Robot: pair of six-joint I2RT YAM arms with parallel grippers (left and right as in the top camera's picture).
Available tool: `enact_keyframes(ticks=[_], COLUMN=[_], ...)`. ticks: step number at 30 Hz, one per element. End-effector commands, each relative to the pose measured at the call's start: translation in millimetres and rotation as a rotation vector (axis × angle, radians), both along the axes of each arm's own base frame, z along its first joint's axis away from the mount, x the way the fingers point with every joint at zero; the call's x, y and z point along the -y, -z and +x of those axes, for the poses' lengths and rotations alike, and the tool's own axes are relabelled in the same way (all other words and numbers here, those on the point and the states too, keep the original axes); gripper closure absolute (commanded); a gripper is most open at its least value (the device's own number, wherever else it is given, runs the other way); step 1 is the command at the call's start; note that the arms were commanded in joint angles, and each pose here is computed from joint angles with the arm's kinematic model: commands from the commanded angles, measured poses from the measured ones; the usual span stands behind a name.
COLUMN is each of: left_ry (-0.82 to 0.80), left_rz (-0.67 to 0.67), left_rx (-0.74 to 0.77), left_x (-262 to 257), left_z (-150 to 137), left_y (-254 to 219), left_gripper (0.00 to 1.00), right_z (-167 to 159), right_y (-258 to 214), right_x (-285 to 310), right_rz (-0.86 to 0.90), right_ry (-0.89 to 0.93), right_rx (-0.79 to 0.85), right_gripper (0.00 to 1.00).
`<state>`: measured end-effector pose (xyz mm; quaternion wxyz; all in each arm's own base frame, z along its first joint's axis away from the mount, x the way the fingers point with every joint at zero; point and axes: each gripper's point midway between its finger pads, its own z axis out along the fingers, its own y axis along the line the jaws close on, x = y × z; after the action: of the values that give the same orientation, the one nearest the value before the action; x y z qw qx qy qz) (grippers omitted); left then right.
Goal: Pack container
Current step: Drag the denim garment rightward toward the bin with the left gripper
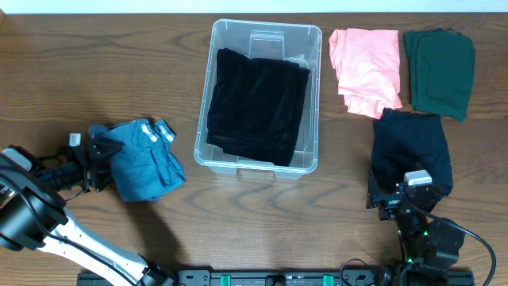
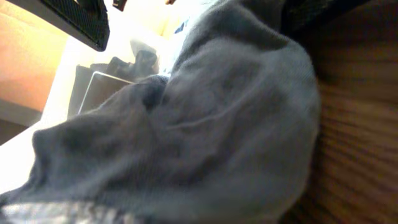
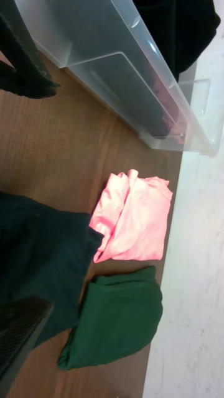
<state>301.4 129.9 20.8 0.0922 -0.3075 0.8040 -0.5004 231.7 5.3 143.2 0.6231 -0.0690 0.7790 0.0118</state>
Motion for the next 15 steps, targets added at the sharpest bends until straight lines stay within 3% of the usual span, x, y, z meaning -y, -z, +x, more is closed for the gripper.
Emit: enact_keyframes(ticks=[1,10,15], left_ry=[0.237,0.339,0.352], left_rz=[0.098,0.141,0.148], left_rx=[-0.175,-0.095,-0.08], left_x=[25,47,51], left_z=[-43,-25,-21], left_y=[66,69,70], left_gripper=[0.14,0.15,0.27], right_z=[0,0,0], right_y=[0,0,0], right_x=[0,0,0], right_rz=[0.01,0.01,0.01], right_ry=[0.002,0.002,0.002], right_rx=[0.001,0.001,0.001], right_gripper=[0.01,0.01,0.01])
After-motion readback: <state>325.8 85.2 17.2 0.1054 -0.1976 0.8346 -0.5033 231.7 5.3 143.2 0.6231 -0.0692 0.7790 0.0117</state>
